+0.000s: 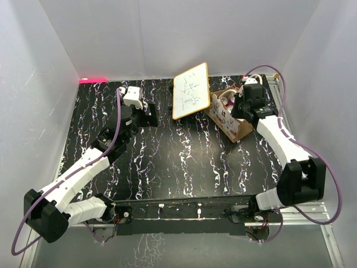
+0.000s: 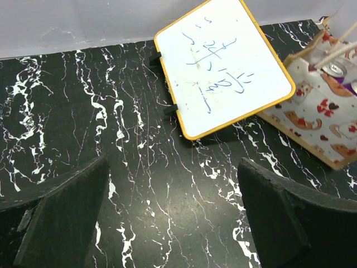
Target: Take the beverage out of the canvas bag
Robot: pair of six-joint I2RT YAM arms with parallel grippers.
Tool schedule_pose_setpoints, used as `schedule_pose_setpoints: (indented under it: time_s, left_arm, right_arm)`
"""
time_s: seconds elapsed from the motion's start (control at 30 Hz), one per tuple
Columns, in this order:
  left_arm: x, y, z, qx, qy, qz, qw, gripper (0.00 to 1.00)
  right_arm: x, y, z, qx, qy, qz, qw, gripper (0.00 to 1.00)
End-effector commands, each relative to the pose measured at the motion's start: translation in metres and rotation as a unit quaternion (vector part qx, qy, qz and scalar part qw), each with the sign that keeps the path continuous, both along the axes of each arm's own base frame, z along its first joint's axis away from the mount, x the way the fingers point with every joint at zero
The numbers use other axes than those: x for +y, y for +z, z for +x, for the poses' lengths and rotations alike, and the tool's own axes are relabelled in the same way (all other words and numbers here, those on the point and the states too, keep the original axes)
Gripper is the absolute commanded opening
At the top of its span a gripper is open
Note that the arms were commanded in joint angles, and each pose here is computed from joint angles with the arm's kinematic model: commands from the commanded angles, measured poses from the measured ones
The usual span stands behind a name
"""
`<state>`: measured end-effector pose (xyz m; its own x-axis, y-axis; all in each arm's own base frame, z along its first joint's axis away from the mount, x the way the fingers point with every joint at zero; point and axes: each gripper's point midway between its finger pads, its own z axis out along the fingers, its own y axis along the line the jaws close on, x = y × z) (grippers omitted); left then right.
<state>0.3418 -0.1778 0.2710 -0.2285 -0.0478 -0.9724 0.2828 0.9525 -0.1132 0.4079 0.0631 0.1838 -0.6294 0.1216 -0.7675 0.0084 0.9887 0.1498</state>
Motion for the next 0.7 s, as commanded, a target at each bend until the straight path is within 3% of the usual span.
schedule_pose_setpoints:
  time_s: [0.0, 0.33, 0.67]
  left_arm:
    - [-0.006, 0.014, -0.001, -0.010, -0.010, -0.018, 1.000, 0.97]
    - [-0.015, 0.005, 0.001, 0.010, -0.021, -0.023, 0.999, 0.97]
    - [-0.010, 0.000, 0.003, 0.014, -0.006, -0.016, 1.000, 0.97]
  right_arm:
    - [0.019, 0.080, -0.012, -0.120, 0.021, 0.050, 0.991, 0.08]
    - [0.048, 0.068, -0.083, -0.087, 0.092, 0.102, 0.987, 0.08]
    - [0.134, 0.059, -0.163, -0.054, 0.229, 0.195, 0.952, 0.09]
